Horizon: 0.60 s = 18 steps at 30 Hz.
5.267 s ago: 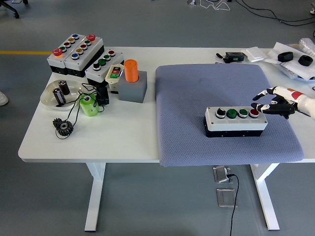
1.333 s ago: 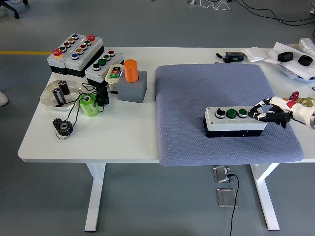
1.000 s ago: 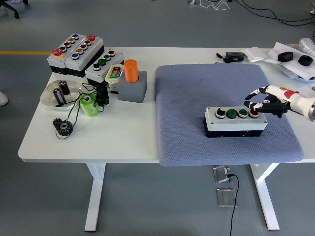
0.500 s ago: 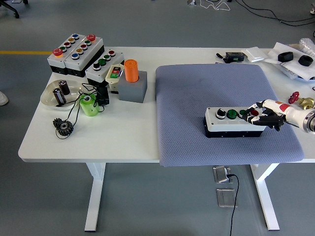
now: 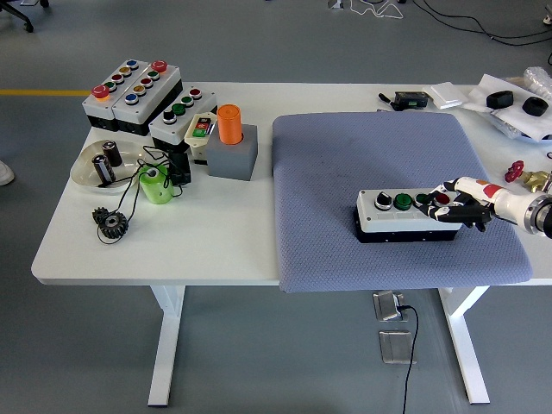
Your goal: Pick up the button,place it on the desk,press the button,press the button
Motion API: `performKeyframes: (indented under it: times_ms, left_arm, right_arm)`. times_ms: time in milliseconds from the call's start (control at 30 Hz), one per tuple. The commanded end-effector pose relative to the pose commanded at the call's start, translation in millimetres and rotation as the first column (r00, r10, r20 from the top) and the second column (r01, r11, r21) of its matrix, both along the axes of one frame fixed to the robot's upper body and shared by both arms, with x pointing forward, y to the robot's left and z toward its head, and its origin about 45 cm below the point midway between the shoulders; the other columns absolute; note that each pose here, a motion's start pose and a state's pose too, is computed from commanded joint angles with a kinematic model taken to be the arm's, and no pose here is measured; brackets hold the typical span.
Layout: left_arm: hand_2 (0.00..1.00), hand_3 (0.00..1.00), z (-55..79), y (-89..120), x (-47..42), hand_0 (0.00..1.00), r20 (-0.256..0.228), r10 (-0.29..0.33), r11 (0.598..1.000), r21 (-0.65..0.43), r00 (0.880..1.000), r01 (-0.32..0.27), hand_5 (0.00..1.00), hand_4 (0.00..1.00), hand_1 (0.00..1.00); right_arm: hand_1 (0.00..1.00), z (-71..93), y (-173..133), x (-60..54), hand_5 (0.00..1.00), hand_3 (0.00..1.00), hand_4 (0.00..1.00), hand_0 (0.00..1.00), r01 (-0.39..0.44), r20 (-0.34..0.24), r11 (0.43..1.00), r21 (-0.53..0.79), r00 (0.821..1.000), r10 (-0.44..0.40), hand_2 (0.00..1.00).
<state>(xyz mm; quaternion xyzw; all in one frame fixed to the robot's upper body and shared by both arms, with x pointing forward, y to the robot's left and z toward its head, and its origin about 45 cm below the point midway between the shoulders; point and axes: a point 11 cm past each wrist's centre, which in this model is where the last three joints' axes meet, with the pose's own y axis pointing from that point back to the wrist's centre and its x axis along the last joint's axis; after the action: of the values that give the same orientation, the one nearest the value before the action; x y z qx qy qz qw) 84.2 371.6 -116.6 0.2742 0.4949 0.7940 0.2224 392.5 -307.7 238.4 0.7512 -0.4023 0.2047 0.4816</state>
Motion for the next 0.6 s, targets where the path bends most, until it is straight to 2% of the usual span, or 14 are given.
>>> performKeyframes:
  times_ms: [167,300,467,600]
  left_arm:
    - [0.725,0.502,0.6,0,3.0,0.654,0.006,0.003,1.0,0.0,1.0,-0.003,0.957,0.313,0.701]
    - [0.726,0.502,0.5,0,2.6,0.654,0.005,0.003,1.0,0.0,1.0,-0.003,0.96,0.315,0.701]
    - [0.725,0.501,0.8,0,4.0,0.654,0.008,0.006,1.0,-0.001,1.0,-0.006,0.956,0.313,0.701]
    - [0.725,0.501,0.8,0,4.0,0.654,0.009,0.006,1.0,-0.001,1.0,-0.006,0.956,0.313,0.701]
  right_arm:
    - [0.002,4.7,1,2.4,0.684,0.768,0.672,0.123,0.002,0.015,1.0,0.011,1.0,-0.002,0.085]
    - [0.002,20.1,2,4.9,0.683,0.768,0.672,0.124,-0.001,0.06,0.999,0.038,0.998,-0.002,0.084]
    - [0.002,48.6,2,9.9,0.682,0.768,0.672,0.124,0.001,0.139,0.996,0.087,0.99,-0.014,0.084]
    - [0.002,61.0,-7,14.2,0.682,0.768,0.672,0.124,0.024,0.191,0.993,0.115,0.981,-0.046,0.084]
